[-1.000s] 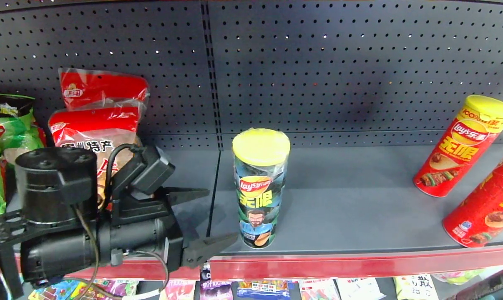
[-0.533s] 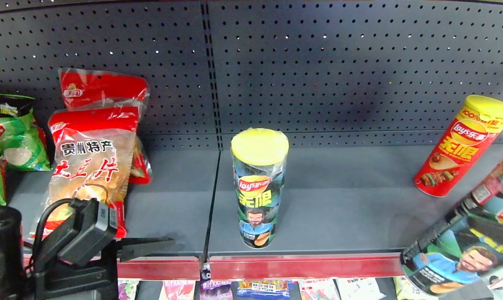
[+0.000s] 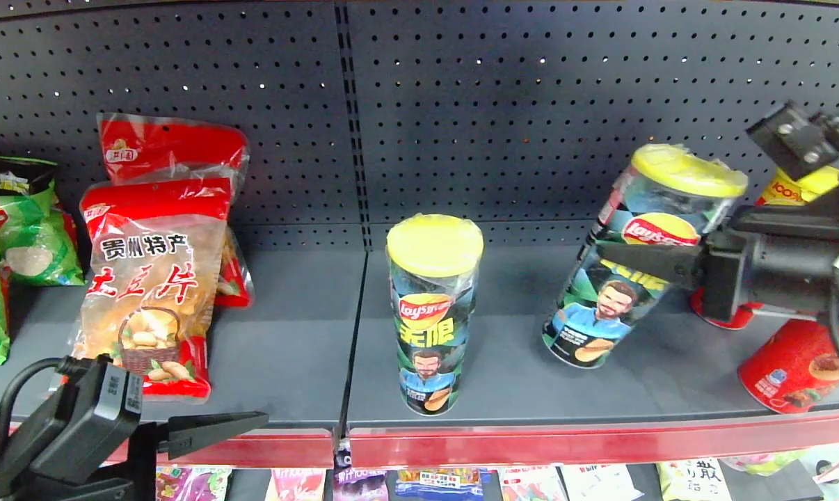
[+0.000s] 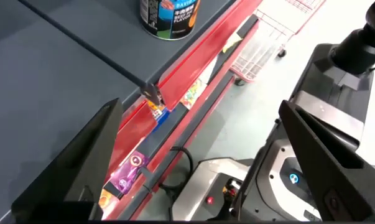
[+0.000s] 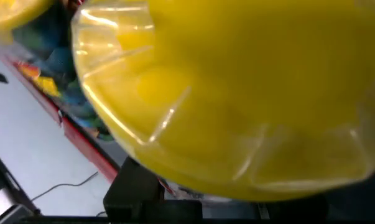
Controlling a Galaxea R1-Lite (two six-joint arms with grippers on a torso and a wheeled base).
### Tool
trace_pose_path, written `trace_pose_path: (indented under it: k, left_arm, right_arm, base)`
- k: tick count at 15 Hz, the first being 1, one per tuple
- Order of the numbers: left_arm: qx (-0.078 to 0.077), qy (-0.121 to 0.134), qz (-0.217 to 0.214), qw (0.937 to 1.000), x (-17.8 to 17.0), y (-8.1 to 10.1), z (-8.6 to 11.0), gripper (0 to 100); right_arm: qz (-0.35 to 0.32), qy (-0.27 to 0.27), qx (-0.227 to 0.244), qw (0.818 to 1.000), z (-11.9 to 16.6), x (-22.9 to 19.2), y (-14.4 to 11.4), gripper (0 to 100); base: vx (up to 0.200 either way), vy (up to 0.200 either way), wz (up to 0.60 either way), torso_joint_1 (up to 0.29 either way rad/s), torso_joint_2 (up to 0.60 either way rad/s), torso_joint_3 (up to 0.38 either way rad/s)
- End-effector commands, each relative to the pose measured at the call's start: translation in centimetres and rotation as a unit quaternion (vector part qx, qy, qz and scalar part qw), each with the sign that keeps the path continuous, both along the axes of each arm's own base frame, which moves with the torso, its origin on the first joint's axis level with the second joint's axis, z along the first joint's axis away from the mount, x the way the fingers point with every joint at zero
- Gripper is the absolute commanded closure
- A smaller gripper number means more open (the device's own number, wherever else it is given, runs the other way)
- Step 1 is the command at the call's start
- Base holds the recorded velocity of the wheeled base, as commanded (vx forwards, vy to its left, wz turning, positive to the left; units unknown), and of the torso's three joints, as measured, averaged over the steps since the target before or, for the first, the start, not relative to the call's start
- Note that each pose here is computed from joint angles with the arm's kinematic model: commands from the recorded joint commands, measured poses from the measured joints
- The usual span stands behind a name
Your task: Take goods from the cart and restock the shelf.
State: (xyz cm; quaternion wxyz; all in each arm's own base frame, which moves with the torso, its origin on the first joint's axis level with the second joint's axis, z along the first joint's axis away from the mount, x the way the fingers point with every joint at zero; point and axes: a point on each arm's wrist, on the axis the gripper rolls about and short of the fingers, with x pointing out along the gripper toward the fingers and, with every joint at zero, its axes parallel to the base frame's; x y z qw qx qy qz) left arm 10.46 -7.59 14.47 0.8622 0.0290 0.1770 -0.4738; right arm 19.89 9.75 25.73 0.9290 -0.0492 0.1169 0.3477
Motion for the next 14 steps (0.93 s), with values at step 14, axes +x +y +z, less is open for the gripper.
trace_pose_path:
  k: [14]
  left_arm:
    - [-0.002, -0.006, 0.005, 1.0, 0.0, 0.0, 0.2, 0]
  right_arm:
    - [0.071, -0.01, -0.039, 0.997, -1.7, 11.2, 9.2, 100]
  base:
    - [0.0, 0.0, 0.0, 0.0, 0.0, 0.0]
